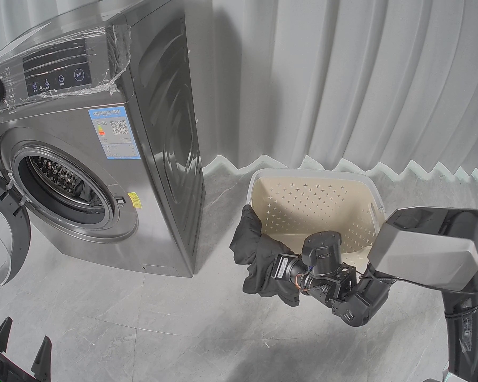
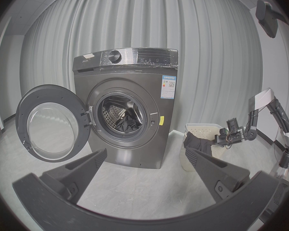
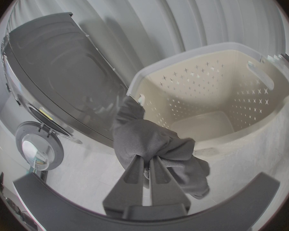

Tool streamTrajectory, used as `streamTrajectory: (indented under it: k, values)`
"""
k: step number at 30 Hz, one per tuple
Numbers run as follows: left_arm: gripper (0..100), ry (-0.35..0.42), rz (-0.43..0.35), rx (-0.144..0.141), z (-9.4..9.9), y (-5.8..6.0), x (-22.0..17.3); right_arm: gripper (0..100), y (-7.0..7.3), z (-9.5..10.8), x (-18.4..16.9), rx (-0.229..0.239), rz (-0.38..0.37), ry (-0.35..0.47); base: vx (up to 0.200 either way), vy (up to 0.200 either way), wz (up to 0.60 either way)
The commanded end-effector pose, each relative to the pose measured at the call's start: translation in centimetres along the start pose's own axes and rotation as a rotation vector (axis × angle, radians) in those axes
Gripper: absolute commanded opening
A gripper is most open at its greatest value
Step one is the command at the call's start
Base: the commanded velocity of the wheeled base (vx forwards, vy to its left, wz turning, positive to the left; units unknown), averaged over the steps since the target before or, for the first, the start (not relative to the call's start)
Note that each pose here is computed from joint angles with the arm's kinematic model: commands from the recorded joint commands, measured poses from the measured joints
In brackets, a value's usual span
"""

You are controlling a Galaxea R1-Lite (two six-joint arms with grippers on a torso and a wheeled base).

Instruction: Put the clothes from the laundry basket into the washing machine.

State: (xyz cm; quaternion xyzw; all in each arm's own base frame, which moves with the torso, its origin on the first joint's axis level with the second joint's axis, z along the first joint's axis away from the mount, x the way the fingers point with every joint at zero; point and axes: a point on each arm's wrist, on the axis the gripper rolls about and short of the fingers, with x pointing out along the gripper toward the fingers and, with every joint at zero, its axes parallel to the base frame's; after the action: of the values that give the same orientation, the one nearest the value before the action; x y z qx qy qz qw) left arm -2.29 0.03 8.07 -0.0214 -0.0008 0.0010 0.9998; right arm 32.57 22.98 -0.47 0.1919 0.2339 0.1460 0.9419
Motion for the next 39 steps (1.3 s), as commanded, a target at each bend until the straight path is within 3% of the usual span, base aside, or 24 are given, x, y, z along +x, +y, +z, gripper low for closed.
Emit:
streamTrajectory:
  k: [1, 9, 14, 16, 17, 18, 20, 25, 28, 35, 39]
  values:
    - [100, 0.0, -0.001, 0.0, -0.5, 0.0, 0.0, 0, 2.6, 3.9, -4.7, 0.009, 0.086, -0.083, 0.0, 0.0, 0.0]
    - [100, 0.0, -0.001, 0.0, -0.5, 0.0, 0.0, 0, 5.0, 7.6, -12.6, 0.014, 0.233, -0.171, 0.0, 0.0, 0.0]
    - [100, 0.0, -0.001, 0.0, -0.5, 0.0, 0.0, 0, 5.6, 8.6, -16.2, 0.001, 0.302, -0.202, 0.0, 0.0, 0.0]
    - [100, 0.0, 0.006, 0.003, -0.5, 0.0, 0.0, 0, 5.1, 8.7, -17.1, -0.054, 0.294, -0.217, 0.0, 0.0, 0.0]
    - [100, 0.0, 0.007, 0.003, -0.5, 0.0, 0.0, 0, 5.1, 8.7, -17.2, -0.06, 0.293, -0.218, 0.0, 0.0, 0.0]
    - [100, 0.0, 0.007, 0.003, -0.5, 0.0, 0.0, 0, 4.5, 8.7, -17.6, -0.131, 0.284, -0.222, 0.0, 0.0, 0.0]
    - [100, 0.0, 0.002, 0.001, -0.5, 0.0, 0.0, 0, 4.4, 9.1, -18.2, -0.176, 0.292, -0.253, 0.0, 0.0, 0.0]
    - [100, -0.001, 0.012, 0.006, -0.5, 0.0, 0.0, 0, 4.5, 10.3, -19.5, -0.175, 0.323, -0.341, 0.0, 0.0, 0.0]
    - [100, 0.001, 0.009, 0.004, -0.5, 0.0, 0.0, 0, 4.3, 11.0, -20.4, -0.227, 0.312, -0.384, 0.0, 0.0, 0.0]
    - [100, 0.001, 0.01, 0.004, -0.5, 0.0, 0.0, 0, 4.2, 11.6, -21.6, -0.26, 0.301, -0.426, 0.0, 0.0, 0.0]
    - [100, 0.0, 0.004, 0.001, -0.5, 0.0, 0.0, 0, 3.2, 12.3, -22.3, -0.275, 0.255, -0.438, 0.0, 0.1, 0.0]
